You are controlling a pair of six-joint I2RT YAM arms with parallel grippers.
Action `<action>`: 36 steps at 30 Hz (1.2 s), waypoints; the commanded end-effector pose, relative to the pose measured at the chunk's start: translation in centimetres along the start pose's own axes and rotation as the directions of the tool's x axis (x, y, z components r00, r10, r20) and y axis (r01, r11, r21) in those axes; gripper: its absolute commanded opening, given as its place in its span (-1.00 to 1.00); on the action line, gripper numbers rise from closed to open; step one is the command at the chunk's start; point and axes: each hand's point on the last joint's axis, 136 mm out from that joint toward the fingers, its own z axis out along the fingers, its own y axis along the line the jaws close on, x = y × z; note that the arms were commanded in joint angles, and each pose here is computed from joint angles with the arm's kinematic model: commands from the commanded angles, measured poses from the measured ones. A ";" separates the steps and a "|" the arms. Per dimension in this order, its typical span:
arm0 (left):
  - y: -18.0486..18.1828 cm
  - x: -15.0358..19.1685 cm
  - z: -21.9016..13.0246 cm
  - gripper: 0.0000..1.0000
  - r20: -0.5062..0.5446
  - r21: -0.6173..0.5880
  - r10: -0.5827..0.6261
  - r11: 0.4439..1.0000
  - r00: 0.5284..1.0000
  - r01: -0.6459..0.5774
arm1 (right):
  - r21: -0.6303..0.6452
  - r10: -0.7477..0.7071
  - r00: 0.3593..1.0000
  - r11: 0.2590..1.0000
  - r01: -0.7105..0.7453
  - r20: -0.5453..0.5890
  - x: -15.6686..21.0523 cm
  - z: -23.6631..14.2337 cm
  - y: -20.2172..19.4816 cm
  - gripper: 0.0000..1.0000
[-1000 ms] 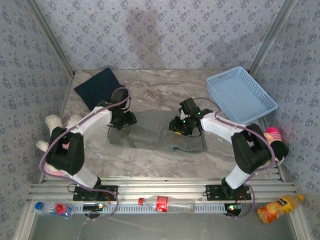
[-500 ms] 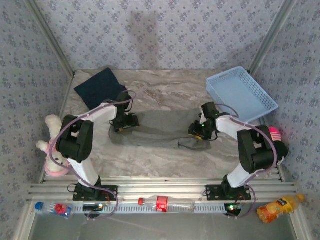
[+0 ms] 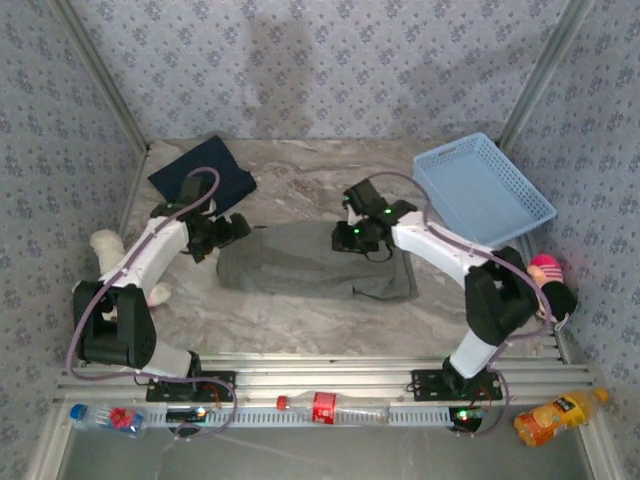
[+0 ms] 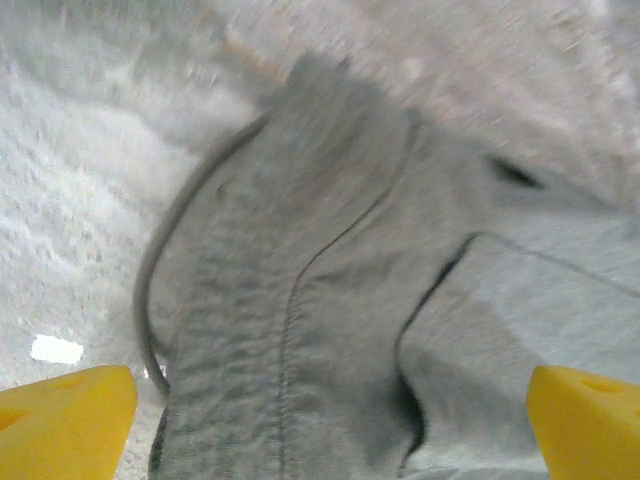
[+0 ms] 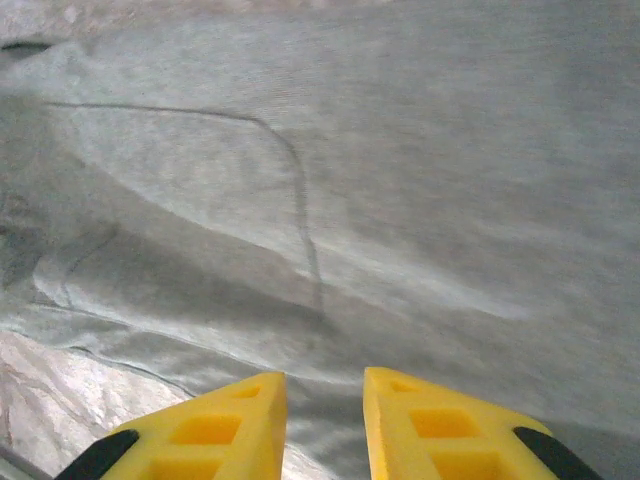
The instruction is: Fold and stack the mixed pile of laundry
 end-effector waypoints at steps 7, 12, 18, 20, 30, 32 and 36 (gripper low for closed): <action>1.5 3.3 2.8 0.99 -0.076 0.027 -0.035 0.999 0.996 0.037 | 0.146 0.048 0.995 0.989 -0.035 -0.086 1.0 7.6 -0.3 -0.42; 2.4 2.5 4.3 0.95 -0.049 -0.017 -0.018 1.000 0.999 0.017 | 0.235 0.061 0.989 0.972 -0.028 -0.136 2.0 10.2 -2.2 -0.50; 1.7 3.0 7.1 0.72 -0.110 0.003 -0.020 1.000 0.994 0.020 | 0.280 0.062 0.979 0.960 -0.005 -0.195 3.7 10.8 -3.3 -0.53; 1.5 3.5 7.9 0.65 -0.132 -0.002 -0.013 1.000 0.991 0.012 | 0.282 0.064 0.979 0.960 -0.006 -0.196 3.8 10.7 -3.4 -0.53; 1.7 5.1 11.0 0.07 -0.215 -0.202 0.117 0.966 0.970 -0.162 | 0.302 0.044 0.982 0.953 0.014 -0.181 3.4 10.3 -3.6 -0.55; 1.7 5.1 11.5 -0.29 -0.216 -0.206 0.121 0.964 0.969 -0.166 | 0.299 0.043 0.982 0.954 0.014 -0.183 3.5 10.4 -3.6 -0.56; 1.5 4.8 11.4 -1.00 -0.216 -0.214 0.136 0.960 0.967 -0.183 | 0.295 0.046 0.980 0.955 0.013 -0.192 3.9 10.6 -3.7 -0.56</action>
